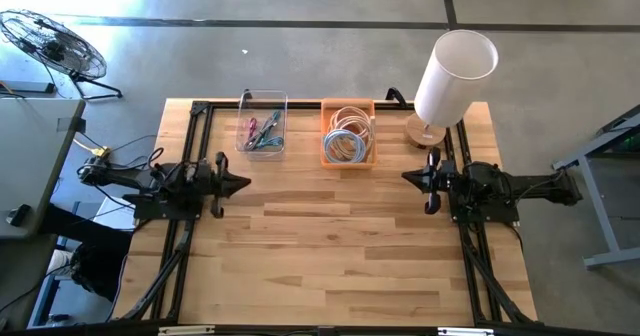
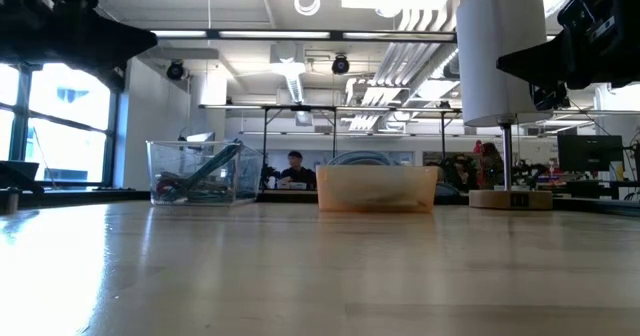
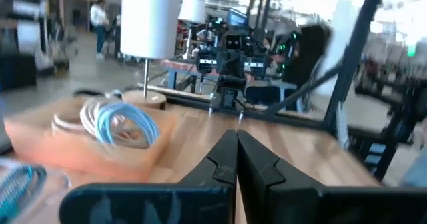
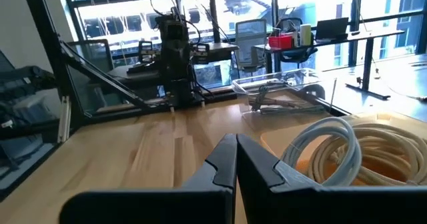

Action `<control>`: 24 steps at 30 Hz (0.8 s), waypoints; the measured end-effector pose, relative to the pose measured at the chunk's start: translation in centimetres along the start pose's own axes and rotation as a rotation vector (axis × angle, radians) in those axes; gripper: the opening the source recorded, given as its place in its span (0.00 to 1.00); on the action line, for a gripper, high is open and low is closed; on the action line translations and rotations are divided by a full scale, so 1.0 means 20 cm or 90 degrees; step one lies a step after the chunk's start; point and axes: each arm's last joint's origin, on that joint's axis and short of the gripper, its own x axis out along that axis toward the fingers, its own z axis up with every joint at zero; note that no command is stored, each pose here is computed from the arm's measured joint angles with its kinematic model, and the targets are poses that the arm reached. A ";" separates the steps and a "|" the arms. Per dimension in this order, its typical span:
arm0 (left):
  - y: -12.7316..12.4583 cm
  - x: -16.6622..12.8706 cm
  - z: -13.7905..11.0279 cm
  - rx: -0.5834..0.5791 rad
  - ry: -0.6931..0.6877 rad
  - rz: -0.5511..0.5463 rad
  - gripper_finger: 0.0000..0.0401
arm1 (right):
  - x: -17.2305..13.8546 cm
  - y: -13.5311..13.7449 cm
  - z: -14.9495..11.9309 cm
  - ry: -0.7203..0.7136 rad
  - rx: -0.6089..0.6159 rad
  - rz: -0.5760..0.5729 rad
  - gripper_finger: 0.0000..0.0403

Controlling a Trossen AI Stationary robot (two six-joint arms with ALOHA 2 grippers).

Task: Pick & Place USB Port
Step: Return to Home Position

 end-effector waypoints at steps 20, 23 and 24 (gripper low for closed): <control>-0.01 0.00 0.00 -0.066 0.008 -0.040 0.00 | 0.00 0.00 0.00 0.001 -0.005 0.000 0.00; -0.01 0.00 0.00 -0.066 0.008 -0.040 0.00 | 0.00 0.00 0.00 0.001 -0.005 0.000 0.00; -0.01 0.00 0.00 -0.066 0.008 -0.040 0.00 | 0.00 0.00 0.00 0.001 -0.005 0.000 0.00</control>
